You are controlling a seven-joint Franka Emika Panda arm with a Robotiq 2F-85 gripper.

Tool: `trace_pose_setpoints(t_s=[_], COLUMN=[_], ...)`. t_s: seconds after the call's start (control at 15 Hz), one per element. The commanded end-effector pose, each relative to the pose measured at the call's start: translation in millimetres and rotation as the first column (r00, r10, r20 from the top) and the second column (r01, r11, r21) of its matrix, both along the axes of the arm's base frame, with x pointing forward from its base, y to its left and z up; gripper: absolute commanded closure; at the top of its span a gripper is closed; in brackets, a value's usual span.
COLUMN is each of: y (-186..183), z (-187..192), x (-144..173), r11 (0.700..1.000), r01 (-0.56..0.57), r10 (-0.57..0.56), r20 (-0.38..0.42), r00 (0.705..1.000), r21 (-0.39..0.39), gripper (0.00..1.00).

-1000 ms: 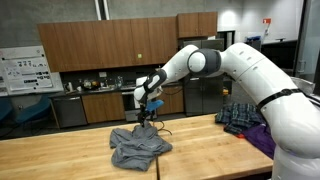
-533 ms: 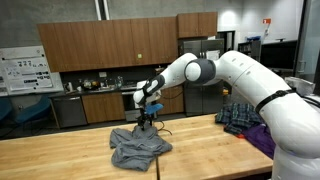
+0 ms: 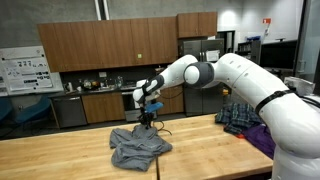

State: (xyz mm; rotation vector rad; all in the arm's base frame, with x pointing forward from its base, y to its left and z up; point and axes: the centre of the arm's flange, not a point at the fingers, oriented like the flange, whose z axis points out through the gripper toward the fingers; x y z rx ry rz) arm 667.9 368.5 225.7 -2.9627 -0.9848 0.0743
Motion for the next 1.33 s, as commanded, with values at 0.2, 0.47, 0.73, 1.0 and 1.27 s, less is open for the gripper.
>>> trace_pose_setpoints(t_s=[0.2, 0.47, 0.73, 1.0, 1.27], y=[-22.0, -39.4, -66.1, -101.0, -162.6], z=[26.0, 38.2, 51.8, 58.7, 69.1], x=[-46.0, -79.3, -108.8, -126.7, -129.1], r11=[0.991, 0.978, 0.971, 0.959, 0.926], r01=[-0.029, -0.015, 0.063, 0.168, 0.318], r10=[0.000, -0.048, -0.134, -0.239, -0.371], r20=[-0.222, -0.298, -0.305, -0.335, -0.351], r00=[0.975, 0.953, 0.943, 0.911, 0.860], r21=[-0.130, -0.206, -0.231, -0.227, -0.201], gripper=[1.00, 1.00, 1.00, 1.00, 1.00])
